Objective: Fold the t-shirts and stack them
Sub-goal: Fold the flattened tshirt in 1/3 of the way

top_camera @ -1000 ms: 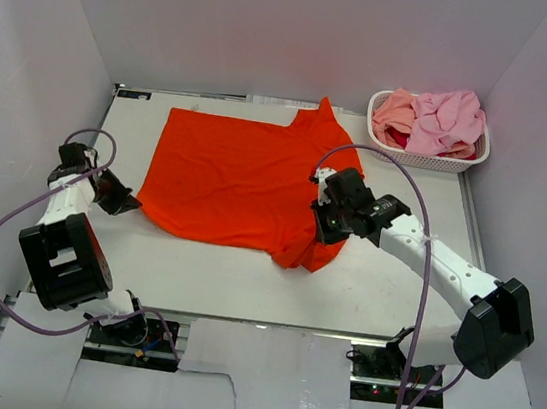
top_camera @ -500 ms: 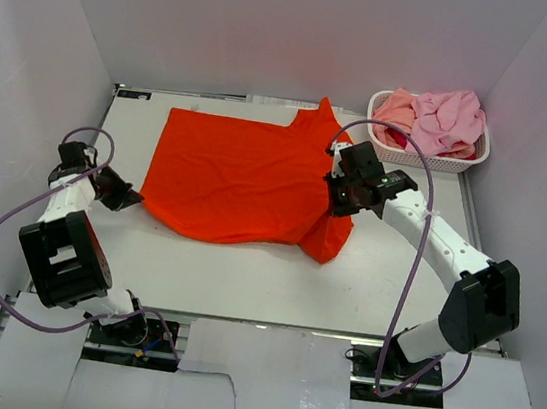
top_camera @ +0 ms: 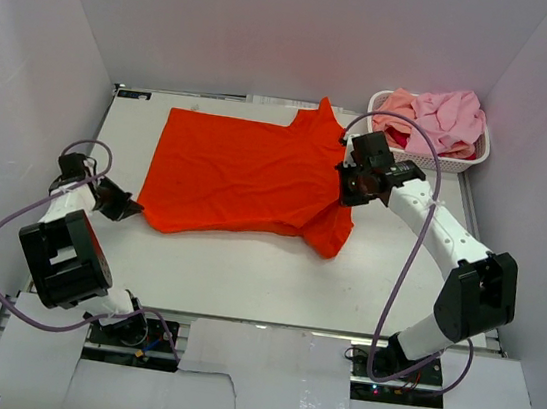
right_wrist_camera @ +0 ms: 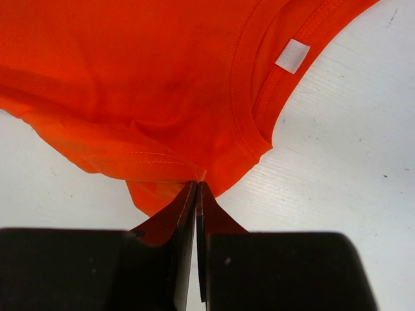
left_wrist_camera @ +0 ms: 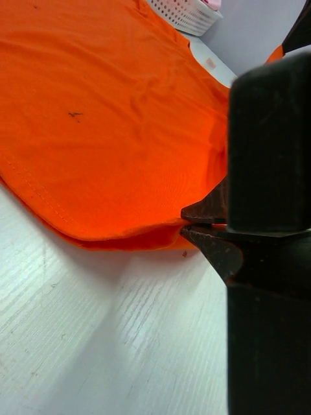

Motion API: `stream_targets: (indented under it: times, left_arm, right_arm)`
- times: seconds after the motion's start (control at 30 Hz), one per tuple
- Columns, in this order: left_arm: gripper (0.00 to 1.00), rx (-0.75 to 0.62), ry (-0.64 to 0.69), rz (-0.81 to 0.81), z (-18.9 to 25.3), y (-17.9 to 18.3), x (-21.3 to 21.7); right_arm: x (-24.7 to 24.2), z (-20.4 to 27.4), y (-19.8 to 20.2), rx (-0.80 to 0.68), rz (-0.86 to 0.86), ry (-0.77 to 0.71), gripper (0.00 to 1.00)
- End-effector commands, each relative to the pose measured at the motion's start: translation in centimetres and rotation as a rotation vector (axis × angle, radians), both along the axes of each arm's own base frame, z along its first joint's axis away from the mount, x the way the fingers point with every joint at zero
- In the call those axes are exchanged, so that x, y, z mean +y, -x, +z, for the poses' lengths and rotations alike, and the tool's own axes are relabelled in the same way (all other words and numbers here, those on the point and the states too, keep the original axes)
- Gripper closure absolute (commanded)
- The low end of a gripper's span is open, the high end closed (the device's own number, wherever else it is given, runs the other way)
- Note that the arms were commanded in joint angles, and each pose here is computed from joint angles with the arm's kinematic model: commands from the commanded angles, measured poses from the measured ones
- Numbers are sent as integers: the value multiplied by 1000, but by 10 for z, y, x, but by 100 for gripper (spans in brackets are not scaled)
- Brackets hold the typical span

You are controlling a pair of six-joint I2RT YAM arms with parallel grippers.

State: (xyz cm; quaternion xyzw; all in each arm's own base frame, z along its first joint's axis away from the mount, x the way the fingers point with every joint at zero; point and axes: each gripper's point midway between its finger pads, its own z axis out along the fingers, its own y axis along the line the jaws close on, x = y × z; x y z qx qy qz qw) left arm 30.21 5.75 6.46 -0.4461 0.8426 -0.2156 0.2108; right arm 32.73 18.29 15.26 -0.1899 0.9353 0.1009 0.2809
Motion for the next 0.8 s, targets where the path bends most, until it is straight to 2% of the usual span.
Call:
stream_targets:
  times: [0.0, 0.77]
  left_arm:
    - [100, -66, -17, 23, 17, -5, 5]
    - [100, -128, 3, 81, 42, -29, 25]
  right_arm:
    - [-7, 15, -9, -45, -12, -10, 92]
    - [-31, 30, -18, -77, -82, -36, 92]
